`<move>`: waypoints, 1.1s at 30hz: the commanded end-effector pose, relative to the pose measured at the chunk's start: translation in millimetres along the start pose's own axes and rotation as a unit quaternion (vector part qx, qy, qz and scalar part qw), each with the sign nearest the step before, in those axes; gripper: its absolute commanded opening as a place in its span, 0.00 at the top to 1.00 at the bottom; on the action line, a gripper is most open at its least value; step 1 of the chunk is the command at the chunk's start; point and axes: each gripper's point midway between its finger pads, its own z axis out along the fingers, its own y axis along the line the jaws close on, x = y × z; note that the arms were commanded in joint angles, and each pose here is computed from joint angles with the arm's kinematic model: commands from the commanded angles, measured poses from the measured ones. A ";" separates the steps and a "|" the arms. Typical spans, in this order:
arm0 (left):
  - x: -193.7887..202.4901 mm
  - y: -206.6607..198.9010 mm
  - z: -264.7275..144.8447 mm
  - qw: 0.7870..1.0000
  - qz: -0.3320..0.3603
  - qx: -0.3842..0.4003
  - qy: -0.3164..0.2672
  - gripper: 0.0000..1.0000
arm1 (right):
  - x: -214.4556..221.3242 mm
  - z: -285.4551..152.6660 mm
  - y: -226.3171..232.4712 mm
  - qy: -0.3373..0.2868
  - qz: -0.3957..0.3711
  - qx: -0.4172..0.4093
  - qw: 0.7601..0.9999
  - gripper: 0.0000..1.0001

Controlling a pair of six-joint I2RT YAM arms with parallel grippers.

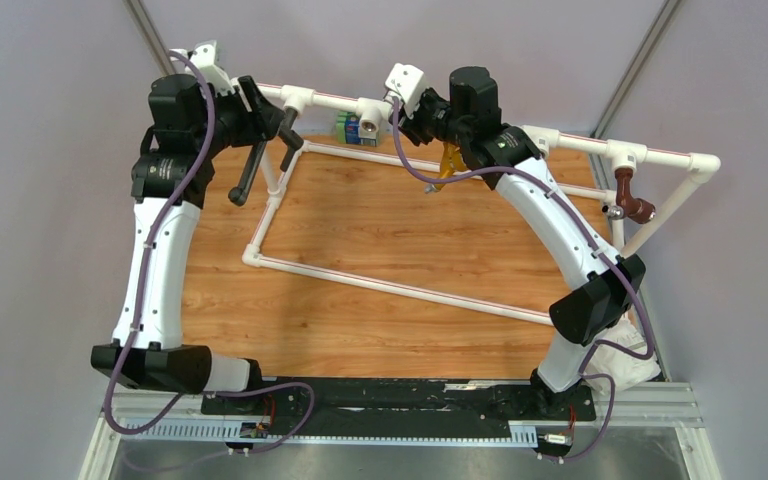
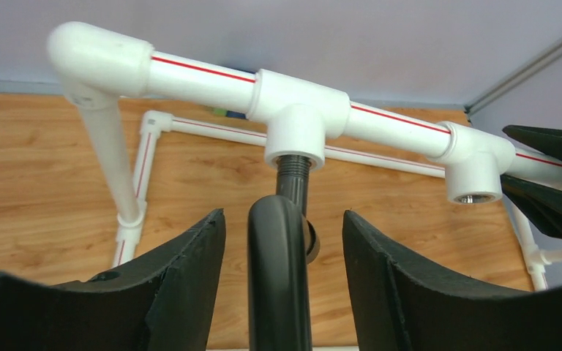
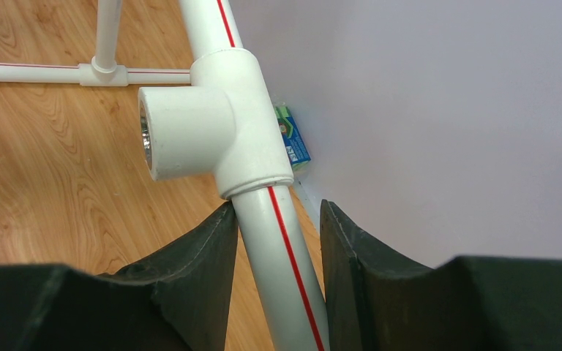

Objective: Install the water faucets

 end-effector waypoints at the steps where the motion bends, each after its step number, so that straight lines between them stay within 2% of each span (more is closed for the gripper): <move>1: -15.4 -26.1 8.4 0.997 -0.007 0.071 -0.010 0.37 | 11.6 2.9 66.5 0.026 0.066 -0.101 0.992 1.00; 4: -13.3 -29.3 13.5 0.997 -0.006 0.081 0.005 0.58 | 12.4 2.9 66.0 0.027 0.065 -0.100 0.993 1.00; 6: -9.9 -33.0 16.3 0.996 0.005 0.089 0.012 0.62 | 13.4 3.3 65.6 0.028 0.065 -0.099 0.993 1.00; 7: -11.1 -33.2 15.9 0.996 0.023 0.089 0.008 0.71 | 13.6 3.9 65.8 0.028 0.065 -0.100 0.992 1.00; 9: -9.8 -40.6 14.5 0.994 0.063 0.091 0.004 0.82 | 14.5 4.6 66.3 0.029 0.066 -0.101 0.992 1.00; 11: -1.6 -54.7 13.1 0.989 0.105 0.101 0.012 0.87 | 15.0 5.5 66.8 0.029 0.067 -0.102 0.992 1.00; 14: 5.7 -62.2 14.8 0.983 0.152 0.098 0.024 0.88 | 14.9 5.5 67.0 0.029 0.067 -0.102 0.992 1.00; 20: 24.8 -76.7 20.8 0.962 0.252 0.095 0.048 0.86 | 15.4 5.6 67.4 0.030 0.068 -0.103 0.992 1.00; 22: 31.4 -86.7 22.6 0.955 0.271 0.104 0.056 0.80 | 15.1 6.1 67.9 0.029 0.067 -0.103 0.992 1.00; 24: 38.9 -97.6 23.7 0.949 0.284 0.117 0.065 0.69 | 15.5 6.0 67.3 0.030 0.068 -0.103 0.992 1.00; 28: 49.2 -116.6 25.0 0.948 0.273 0.147 0.075 0.55 | 16.0 6.6 67.2 0.030 0.068 -0.102 0.992 1.00; 33: 57.7 -133.4 22.7 0.947 0.256 0.174 0.082 0.46 | 15.6 7.5 67.0 0.029 0.068 -0.102 0.992 1.00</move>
